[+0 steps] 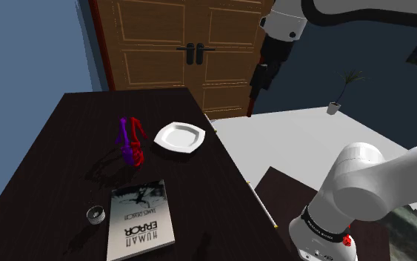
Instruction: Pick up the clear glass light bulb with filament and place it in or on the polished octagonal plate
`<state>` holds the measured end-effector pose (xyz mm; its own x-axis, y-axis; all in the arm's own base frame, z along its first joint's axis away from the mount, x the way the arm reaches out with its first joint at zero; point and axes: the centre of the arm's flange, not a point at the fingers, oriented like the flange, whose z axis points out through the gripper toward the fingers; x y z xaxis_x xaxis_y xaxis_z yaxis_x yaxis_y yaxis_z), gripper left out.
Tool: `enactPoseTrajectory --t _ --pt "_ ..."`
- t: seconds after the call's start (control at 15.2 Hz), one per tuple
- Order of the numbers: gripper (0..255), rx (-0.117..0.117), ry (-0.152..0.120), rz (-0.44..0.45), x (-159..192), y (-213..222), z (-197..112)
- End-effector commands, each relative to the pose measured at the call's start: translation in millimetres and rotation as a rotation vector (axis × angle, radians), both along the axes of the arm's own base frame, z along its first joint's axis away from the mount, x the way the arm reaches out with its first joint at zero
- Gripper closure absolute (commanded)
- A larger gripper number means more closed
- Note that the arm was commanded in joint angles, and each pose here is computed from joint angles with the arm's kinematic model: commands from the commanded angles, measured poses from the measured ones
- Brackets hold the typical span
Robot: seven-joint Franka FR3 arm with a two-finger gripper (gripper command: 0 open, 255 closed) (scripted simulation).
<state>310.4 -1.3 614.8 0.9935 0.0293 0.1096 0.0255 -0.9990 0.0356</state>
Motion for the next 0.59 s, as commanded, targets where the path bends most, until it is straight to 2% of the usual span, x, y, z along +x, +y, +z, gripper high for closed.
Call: enactPoseTrajectory --t 0.0,0.53 --pt "0 0.0 0.0 0.0 0.0 0.0 0.0" --pt "0 -0.006 -0.07 -0.019 8.8 97.8 -40.0"
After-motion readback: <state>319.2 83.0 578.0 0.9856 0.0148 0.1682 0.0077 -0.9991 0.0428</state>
